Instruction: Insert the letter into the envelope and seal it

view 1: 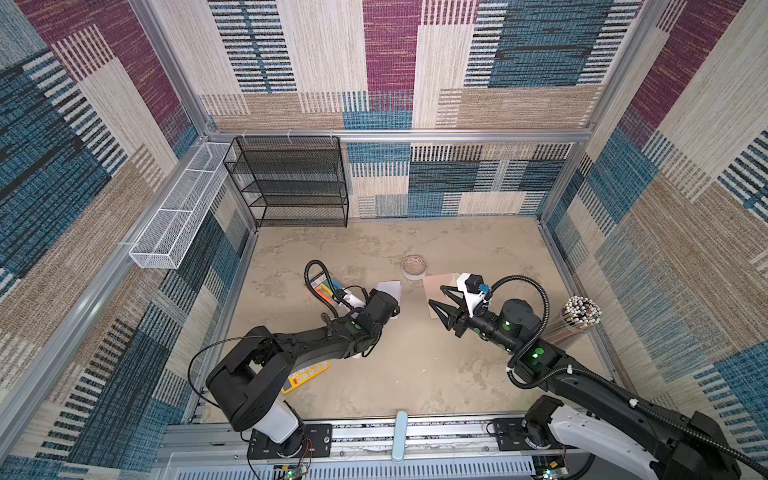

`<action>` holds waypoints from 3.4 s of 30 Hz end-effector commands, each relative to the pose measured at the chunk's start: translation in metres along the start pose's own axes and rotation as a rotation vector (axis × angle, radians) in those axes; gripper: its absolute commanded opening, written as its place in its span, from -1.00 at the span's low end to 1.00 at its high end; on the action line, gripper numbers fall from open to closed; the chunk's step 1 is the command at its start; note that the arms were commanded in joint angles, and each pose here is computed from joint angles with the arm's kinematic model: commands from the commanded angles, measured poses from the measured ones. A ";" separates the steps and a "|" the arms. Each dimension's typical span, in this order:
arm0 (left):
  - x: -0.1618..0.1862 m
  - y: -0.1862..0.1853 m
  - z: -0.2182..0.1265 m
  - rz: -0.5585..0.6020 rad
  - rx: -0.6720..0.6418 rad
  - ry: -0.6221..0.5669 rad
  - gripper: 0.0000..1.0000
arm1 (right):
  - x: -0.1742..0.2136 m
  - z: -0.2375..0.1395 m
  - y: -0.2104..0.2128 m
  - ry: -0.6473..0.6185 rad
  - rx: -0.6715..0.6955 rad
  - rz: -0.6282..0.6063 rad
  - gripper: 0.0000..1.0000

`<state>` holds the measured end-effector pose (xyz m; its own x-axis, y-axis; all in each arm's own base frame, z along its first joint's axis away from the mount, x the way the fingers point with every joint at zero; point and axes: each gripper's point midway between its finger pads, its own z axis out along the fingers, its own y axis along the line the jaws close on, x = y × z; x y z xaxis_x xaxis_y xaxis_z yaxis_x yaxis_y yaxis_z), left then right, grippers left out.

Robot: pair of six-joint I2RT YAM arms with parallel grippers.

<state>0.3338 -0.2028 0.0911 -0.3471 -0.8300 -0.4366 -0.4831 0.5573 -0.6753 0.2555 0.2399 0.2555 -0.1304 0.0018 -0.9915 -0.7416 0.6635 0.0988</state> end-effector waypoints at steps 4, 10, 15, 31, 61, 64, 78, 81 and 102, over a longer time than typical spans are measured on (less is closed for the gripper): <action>-0.012 -0.011 -0.024 0.079 0.048 -0.002 0.75 | 0.001 0.008 -0.034 0.053 0.177 0.040 0.29; -0.037 -0.048 -0.061 0.287 0.145 -0.026 0.73 | 0.019 0.014 -0.088 0.175 0.341 0.165 0.31; -0.037 -0.077 -0.085 0.474 0.275 0.014 0.67 | 0.041 0.003 -0.144 0.248 0.477 0.327 0.27; -0.024 -0.068 -0.122 0.803 0.459 0.090 0.63 | 0.116 -0.009 -0.203 0.371 0.539 0.558 0.27; -0.046 -0.059 -0.134 0.809 0.429 0.025 0.62 | 0.119 -0.006 -0.221 0.422 0.593 0.592 0.25; -0.044 -0.060 -0.133 0.810 0.434 0.033 0.62 | 0.122 -0.013 -0.222 0.424 0.612 0.608 0.25; -0.042 -0.056 -0.134 0.792 0.441 0.052 0.62 | 0.171 -0.008 -0.205 0.506 0.522 0.709 0.12; -0.042 -0.052 -0.134 0.787 0.438 0.056 0.62 | 0.181 -0.005 -0.204 0.523 0.508 0.724 0.06; -0.050 -0.057 -0.142 0.804 0.437 0.038 0.62 | 0.148 -0.014 -0.169 0.475 0.427 0.741 -1.00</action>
<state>0.2646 -0.1919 0.2316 -0.4882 -0.2029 -0.8488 0.2547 0.8971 -0.3610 0.3613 0.1147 0.0869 -0.7842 0.2665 -0.5604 -0.0932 0.8423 0.5309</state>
